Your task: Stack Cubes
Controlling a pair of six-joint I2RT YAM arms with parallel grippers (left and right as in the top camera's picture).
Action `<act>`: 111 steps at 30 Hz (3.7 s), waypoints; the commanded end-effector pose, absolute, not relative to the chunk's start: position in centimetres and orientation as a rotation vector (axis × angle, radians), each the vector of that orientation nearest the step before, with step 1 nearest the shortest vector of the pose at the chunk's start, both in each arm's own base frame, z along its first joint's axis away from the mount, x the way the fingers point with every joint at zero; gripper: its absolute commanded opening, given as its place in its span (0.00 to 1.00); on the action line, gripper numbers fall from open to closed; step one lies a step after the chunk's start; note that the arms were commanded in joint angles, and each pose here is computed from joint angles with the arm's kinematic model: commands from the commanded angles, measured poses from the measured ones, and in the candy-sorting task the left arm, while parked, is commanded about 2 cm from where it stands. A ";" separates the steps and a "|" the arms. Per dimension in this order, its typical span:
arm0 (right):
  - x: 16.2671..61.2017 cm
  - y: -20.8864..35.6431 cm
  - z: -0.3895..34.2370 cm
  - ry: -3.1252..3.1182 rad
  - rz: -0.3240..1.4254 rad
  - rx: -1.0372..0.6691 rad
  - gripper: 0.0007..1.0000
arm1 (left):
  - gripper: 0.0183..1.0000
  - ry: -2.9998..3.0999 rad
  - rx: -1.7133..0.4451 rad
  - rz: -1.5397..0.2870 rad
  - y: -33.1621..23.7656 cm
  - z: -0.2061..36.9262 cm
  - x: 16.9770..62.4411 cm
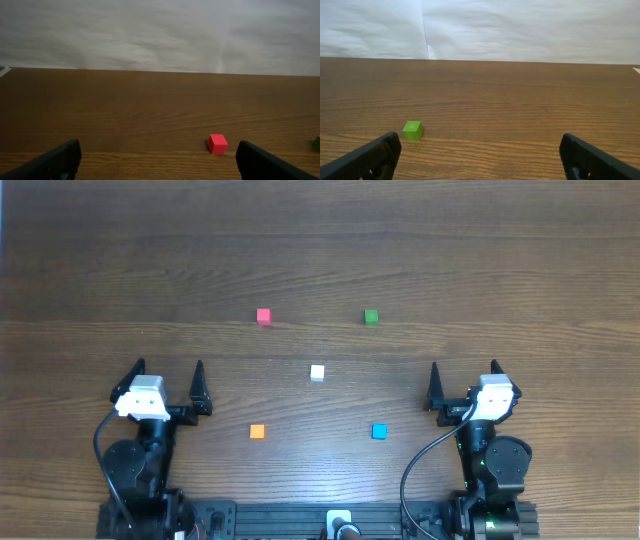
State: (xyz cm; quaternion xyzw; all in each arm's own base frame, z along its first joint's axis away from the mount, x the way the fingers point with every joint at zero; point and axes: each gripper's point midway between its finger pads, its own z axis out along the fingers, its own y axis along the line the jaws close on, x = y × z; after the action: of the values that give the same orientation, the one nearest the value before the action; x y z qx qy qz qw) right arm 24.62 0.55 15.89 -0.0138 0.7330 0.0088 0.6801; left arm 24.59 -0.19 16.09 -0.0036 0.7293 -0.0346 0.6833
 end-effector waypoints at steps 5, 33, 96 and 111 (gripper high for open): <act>24.6 0.4 15.7 1.642 0.009 -0.033 0.99 | 1.00 1.636 0.006 -0.071 -0.2 15.9 24.6; 24.6 0.4 15.7 1.642 0.009 -0.033 0.99 | 1.00 1.636 0.006 -0.071 -0.2 15.9 24.6; 24.6 0.4 15.7 1.642 0.009 -0.032 0.99 | 0.88 2.929 0.067 0.004 -12.9 1.6 40.9; 24.6 0.4 15.7 1.642 0.009 -0.032 0.99 | 0.52 2.918 0.003 0.001 -12.9 0.9 41.5</act>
State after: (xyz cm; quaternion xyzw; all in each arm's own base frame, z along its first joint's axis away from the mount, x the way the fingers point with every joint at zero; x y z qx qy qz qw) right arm 24.61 0.49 15.92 -0.0126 0.7319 0.0075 0.6812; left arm 40.93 -13.25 1.36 0.0165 0.9937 -0.0047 0.1111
